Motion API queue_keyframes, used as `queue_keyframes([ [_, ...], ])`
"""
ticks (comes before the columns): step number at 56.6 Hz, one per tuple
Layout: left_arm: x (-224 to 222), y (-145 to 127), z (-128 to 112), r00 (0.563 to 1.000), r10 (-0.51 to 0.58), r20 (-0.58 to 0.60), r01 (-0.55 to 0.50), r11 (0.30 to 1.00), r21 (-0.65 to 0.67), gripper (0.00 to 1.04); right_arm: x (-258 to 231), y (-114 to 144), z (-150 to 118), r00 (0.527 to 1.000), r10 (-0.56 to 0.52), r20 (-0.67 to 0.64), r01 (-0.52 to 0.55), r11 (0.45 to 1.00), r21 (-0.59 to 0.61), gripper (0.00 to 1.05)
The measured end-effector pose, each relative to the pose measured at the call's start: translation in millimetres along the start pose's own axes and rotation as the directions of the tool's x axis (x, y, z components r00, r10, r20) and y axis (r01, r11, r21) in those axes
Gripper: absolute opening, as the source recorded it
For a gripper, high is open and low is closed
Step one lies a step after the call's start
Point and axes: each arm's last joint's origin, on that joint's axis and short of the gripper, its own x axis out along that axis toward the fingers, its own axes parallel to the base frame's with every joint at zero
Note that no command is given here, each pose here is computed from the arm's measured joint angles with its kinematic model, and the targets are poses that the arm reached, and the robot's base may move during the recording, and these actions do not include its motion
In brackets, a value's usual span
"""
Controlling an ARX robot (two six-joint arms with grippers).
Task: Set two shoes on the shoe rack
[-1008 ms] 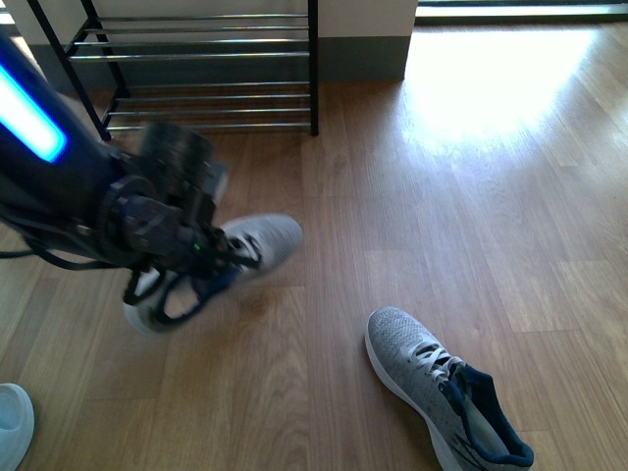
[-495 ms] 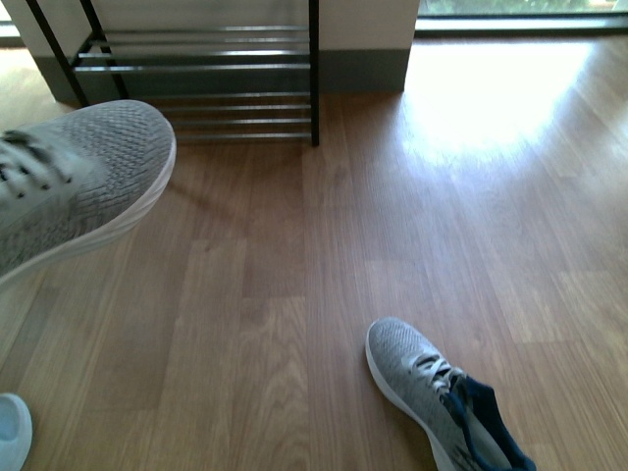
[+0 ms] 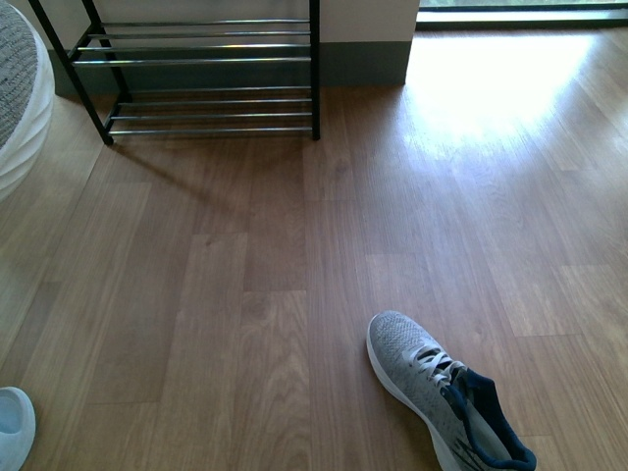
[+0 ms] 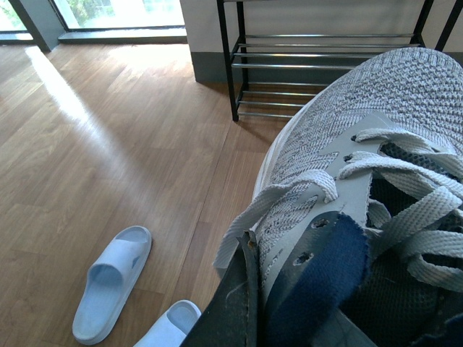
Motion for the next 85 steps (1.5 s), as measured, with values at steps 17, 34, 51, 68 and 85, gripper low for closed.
queue_keyframes([
  [17, 0, 0, 0, 1.0, 0.003, 0.0, -0.003, 1.0, -0.003, 0.02, 0, 0, 0, 1.0, 0.0, 0.0, 0.0, 1.0, 0.0, 0.96],
  [34, 0, 0, 0, 1.0, 0.004, -0.001, -0.004, 1.0, -0.005, 0.02, 0, 0, 0, 1.0, 0.002, 0.0, -0.002, 1.0, 0.0, 0.96],
  [51, 0, 0, 0, 1.0, 0.007, 0.0, -0.007, 1.0, -0.005, 0.02, 38, 8, 4, 0.92, 0.338, -0.199, -0.324, 0.94, 0.104, 0.96],
  [68, 0, 0, 0, 1.0, 0.004, 0.0, -0.004, 1.0, -0.005, 0.02, 139, 21, -109, 0.679, 0.261, -0.687, -0.412, 0.909, -0.062, 0.96],
  [85, 0, 0, 0, 1.0, 0.003, -0.001, -0.003, 1.0, -0.005, 0.02, 159, 4, -200, 0.461, 0.171, -0.871, -0.449, 0.892, -0.062, 0.96],
])
